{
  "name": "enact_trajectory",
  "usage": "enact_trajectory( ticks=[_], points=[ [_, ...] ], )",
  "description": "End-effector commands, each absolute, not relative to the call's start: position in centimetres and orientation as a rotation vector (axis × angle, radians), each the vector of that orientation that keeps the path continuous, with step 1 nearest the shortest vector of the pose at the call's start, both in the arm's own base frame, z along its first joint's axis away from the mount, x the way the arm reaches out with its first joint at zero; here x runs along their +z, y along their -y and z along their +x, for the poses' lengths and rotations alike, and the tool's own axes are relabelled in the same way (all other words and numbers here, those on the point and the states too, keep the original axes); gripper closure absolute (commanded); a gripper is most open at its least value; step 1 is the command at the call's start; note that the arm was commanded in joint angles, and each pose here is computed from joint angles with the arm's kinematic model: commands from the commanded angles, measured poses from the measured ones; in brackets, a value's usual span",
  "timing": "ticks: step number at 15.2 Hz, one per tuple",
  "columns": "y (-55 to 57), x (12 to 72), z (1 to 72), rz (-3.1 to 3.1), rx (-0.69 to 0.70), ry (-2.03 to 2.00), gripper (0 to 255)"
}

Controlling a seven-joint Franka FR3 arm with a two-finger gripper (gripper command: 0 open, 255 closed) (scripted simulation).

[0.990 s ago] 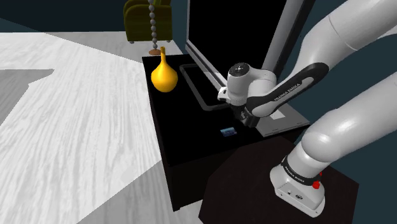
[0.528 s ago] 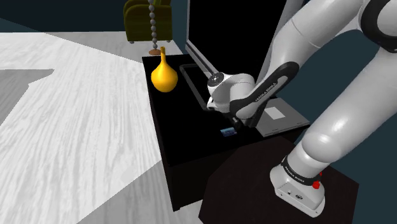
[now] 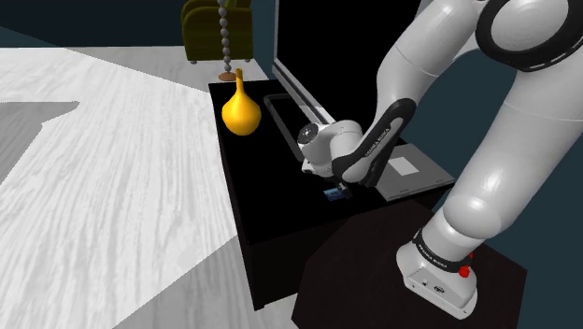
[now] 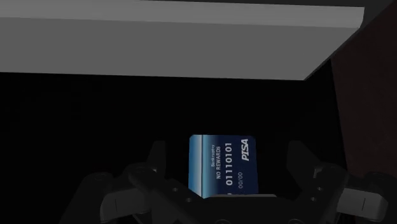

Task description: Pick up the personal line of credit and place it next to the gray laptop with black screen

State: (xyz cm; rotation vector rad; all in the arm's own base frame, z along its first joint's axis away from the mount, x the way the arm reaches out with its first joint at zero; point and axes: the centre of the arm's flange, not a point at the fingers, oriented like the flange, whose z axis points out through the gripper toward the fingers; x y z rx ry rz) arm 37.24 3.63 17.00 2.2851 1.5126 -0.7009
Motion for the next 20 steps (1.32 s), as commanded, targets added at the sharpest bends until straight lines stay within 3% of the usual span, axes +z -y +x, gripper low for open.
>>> enact_trajectory(
  ticks=[1, 8, 9, 20],
  points=[
    [-3.2, 16.4, 37.1, 2.285, -0.701, -1.513, 0],
    [-3.2, 16.4, 37.1, 2.285, -0.701, -1.513, 0],
    [-3.2, 16.4, 37.1, 2.285, -0.701, -1.513, 255],
    [-3.2, 17.5, 37.1, 2.285, -0.701, -1.513, 255]
  ],
)
